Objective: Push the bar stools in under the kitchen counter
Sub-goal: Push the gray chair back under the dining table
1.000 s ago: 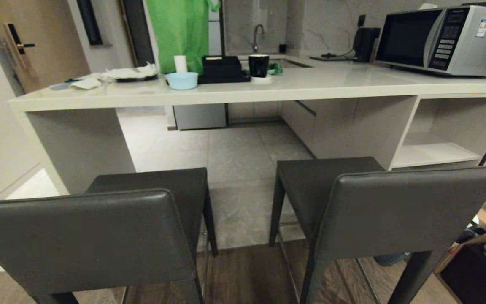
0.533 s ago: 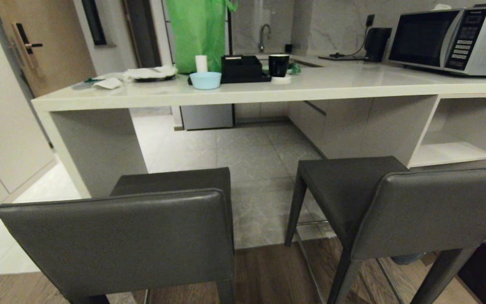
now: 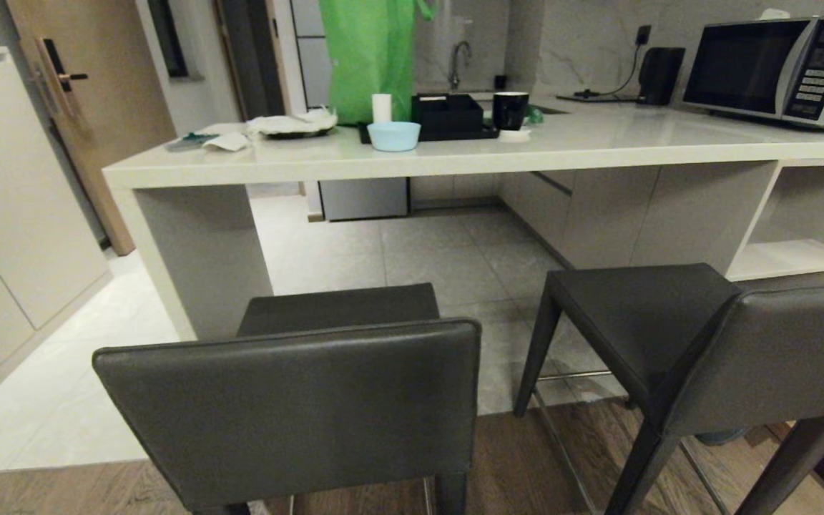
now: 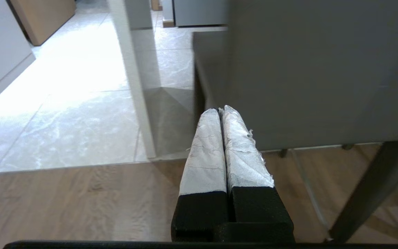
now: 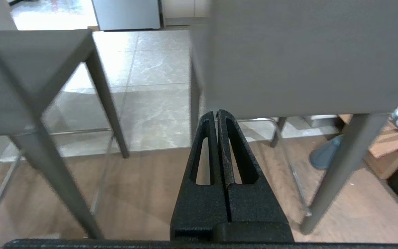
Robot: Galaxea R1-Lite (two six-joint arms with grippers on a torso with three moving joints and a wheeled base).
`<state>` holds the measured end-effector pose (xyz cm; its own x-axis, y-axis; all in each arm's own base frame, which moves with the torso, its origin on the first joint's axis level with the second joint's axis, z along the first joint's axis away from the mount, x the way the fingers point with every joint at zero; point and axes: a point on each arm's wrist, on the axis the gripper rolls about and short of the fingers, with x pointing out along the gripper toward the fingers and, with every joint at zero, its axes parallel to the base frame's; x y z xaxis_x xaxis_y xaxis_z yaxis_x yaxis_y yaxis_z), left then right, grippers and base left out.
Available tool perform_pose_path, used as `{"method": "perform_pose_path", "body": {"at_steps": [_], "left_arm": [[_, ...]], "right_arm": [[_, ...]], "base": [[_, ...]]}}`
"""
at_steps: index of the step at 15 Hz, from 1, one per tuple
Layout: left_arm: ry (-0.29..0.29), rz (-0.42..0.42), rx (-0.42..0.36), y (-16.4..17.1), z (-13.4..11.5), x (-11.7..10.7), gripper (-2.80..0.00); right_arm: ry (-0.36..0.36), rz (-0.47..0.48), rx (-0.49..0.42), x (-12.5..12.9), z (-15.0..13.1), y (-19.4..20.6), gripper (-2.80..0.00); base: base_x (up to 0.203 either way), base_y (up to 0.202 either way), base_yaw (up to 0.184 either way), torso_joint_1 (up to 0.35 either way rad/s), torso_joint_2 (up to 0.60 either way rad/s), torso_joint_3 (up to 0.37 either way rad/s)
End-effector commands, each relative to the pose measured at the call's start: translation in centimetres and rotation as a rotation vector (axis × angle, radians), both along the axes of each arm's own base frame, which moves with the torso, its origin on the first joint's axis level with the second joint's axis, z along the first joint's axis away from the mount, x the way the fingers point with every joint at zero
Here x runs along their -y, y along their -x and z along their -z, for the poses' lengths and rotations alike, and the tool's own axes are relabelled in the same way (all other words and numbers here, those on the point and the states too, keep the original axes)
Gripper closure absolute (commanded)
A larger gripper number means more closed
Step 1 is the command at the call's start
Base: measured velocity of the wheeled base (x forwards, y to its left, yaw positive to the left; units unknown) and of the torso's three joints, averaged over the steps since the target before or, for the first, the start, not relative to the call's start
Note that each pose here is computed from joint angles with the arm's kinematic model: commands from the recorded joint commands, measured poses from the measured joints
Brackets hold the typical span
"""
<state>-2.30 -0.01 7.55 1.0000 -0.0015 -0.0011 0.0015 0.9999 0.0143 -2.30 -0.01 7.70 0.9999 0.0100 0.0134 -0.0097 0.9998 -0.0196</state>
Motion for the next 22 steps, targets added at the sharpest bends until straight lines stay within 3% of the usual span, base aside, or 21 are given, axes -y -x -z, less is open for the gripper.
{"method": "perform_pose_path", "body": {"at_steps": [1, 6, 15, 17, 19, 22], "left_arm": [[0.0, 0.0, 0.0, 0.0, 0.0, 0.0, 0.0], [0.002, -0.001, -0.001, 0.0, 0.0, 0.0, 0.0], [0.014, -0.003, 0.001, 0.0, 0.0, 0.0, 0.0], [0.007, -0.006, -0.012, 0.0, 0.0, 0.0, 0.0], [0.007, -0.008, -0.082, -0.1, 0.0, 0.0, 0.0], [0.065, 0.002, -0.164, -1.3, -3.3, 0.0, 0.0]], "right_arm": [[0.0, -0.001, -0.001, 0.0, 0.0, 0.0, 0.0], [0.0, -0.001, -0.001, 0.0, 0.0, 0.0, 0.0], [-0.001, 0.001, -0.002, 0.0, 0.0, 0.0, 0.0], [0.026, -0.007, -0.066, 0.0, -0.5, -0.1, 0.0], [0.019, -0.044, -0.143, -0.1, -3.0, -0.9, 0.0], [-0.021, -0.088, -0.264, -0.2, -6.4, -4.5, 0.0]], "base": [[0.0, 0.197, 0.0, 0.002, 0.01, 0.006], [0.0, 0.175, 0.0, 0.003, 0.0, -0.001], [0.0, 0.006, 0.0, 0.0, 0.0, 0.001], [0.0, 0.0, 0.0, 0.0, 0.0, 0.0], [0.0, 0.0, 0.0, 0.0, 0.0, 0.0], [0.0, 0.0, 0.0, 0.0, 0.0, 0.0]]}}
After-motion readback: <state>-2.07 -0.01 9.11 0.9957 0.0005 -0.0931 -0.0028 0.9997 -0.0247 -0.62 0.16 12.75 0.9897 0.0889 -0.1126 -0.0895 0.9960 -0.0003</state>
